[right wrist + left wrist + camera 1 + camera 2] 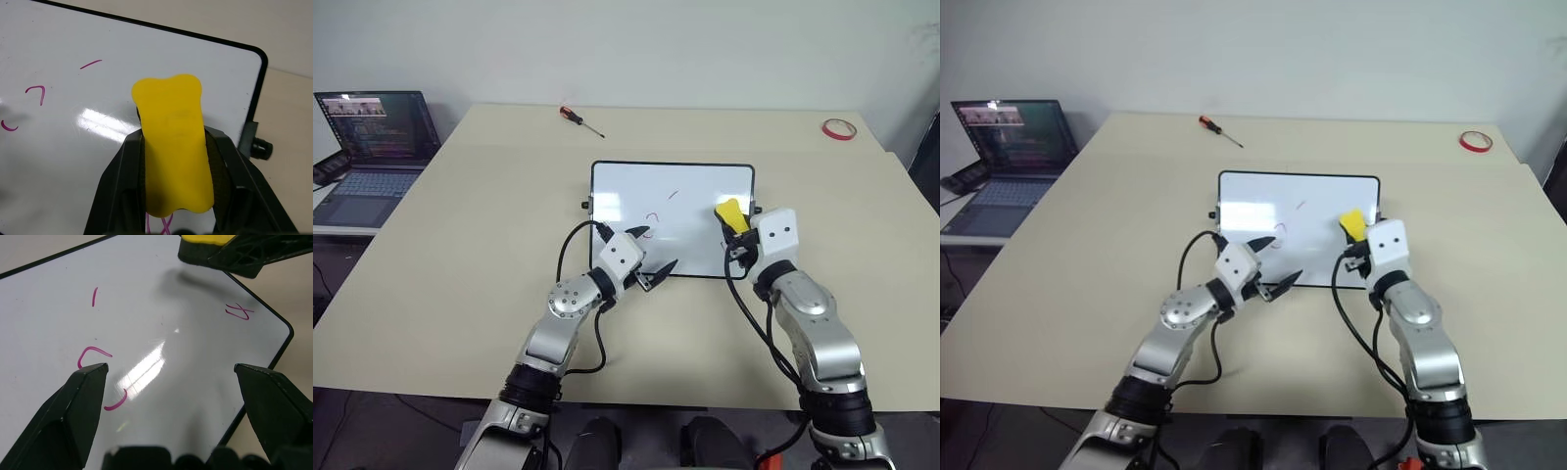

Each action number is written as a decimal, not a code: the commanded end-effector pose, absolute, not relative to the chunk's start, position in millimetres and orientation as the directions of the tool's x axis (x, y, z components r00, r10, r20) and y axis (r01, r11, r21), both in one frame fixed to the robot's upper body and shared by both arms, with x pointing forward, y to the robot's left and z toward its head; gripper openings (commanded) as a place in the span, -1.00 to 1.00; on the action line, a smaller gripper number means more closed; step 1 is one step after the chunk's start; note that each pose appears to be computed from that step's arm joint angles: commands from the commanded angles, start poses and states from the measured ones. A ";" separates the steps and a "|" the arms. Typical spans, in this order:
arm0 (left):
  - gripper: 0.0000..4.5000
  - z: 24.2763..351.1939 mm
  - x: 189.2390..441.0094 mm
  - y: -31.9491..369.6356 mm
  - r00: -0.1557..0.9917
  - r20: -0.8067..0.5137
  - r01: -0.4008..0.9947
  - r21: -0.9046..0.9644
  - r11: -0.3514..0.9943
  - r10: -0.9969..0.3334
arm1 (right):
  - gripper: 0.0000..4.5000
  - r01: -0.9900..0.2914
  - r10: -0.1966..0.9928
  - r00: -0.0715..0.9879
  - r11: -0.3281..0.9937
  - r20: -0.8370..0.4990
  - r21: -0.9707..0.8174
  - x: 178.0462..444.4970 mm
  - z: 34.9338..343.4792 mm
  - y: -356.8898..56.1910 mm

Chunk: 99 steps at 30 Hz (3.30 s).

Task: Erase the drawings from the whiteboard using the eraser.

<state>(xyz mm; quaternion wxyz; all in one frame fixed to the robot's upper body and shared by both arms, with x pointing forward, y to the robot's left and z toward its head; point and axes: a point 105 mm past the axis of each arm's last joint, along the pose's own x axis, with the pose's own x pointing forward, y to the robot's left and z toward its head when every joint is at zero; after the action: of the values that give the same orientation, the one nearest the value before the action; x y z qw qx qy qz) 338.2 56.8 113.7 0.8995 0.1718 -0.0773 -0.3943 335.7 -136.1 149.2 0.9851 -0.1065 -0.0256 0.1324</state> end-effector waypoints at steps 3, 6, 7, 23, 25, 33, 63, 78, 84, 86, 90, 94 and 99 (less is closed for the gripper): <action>1.00 125.8 329.1 61.4 0.678 0.047 0.667 0.381 0.640 -0.734 | -0.43 -0.233 0.246 0.968 0.949 0.040 -0.214 312.5 157.7 -144.3; 1.00 122.8 327.0 70.7 0.692 0.033 0.659 0.381 0.649 -0.721 | -0.43 -0.218 0.228 0.974 0.949 0.017 -0.227 297.2 152.1 -153.9; 1.00 122.3 326.6 72.2 0.694 0.030 0.657 0.381 0.650 -0.719 | -0.43 -0.214 0.222 0.975 0.950 0.011 -0.229 294.6 151.1 -156.1; 1.00 119.9 332.5 82.8 0.692 0.006 0.660 0.399 0.636 -0.722 | -0.43 -0.266 0.204 0.957 0.900 -0.206 -0.347 252.0 101.5 -190.2; 1.00 119.8 332.2 82.7 0.691 0.006 0.661 0.399 0.635 -0.723 | -0.43 -0.267 0.207 0.958 0.900 -0.199 -0.346 253.4 102.8 -188.9; 1.00 117.3 332.2 77.2 0.676 -0.003 0.679 0.394 0.620 -0.737 | -0.43 -0.263 0.224 0.963 0.901 -0.150 -0.345 264.7 112.5 -183.8; 1.00 116.8 335.9 35.6 0.545 -0.014 0.782 0.368 0.503 -0.838 | -0.43 -0.324 0.341 0.940 0.869 -0.022 -0.374 342.2 129.9 -136.2; 1.00 117.2 334.0 38.0 0.570 -0.002 0.767 0.359 0.532 -0.822 | -0.43 -0.336 0.225 0.928 0.850 -0.297 -0.405 306.2 84.1 -176.1; 1.00 116.6 333.7 34.0 0.557 -0.003 0.777 0.355 0.520 -0.830 | -0.43 -0.313 0.194 0.931 0.857 -0.308 -0.408 298.2 86.6 -185.0; 1.00 117.3 334.3 31.8 0.553 -0.001 0.779 0.355 0.517 -0.833 | -0.43 -0.303 0.187 0.936 0.862 -0.299 -0.408 299.0 89.6 -186.4; 1.00 118.8 335.6 29.9 0.548 0.002 0.781 0.357 0.513 -0.836 | -0.43 -0.277 0.189 0.951 0.874 -0.245 -0.400 304.1 102.1 -184.6; 1.00 120.2 335.6 31.9 0.551 0.005 0.778 0.361 0.515 -0.835 | -0.43 -0.260 0.211 0.963 0.889 -0.166 -0.378 304.5 118.9 -180.7; 1.00 135.5 335.8 42.0 0.591 0.059 0.729 0.387 0.565 -0.804 | -0.43 -0.268 0.235 0.963 0.892 -0.131 -0.365 303.4 132.7 -172.7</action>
<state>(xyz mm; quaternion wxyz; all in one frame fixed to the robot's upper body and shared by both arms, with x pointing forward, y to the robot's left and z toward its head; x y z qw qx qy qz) 336.4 37.6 113.5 0.8734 0.1616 -0.0758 -0.4530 303.7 -178.5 107.5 0.9678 -0.1972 0.0883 0.1295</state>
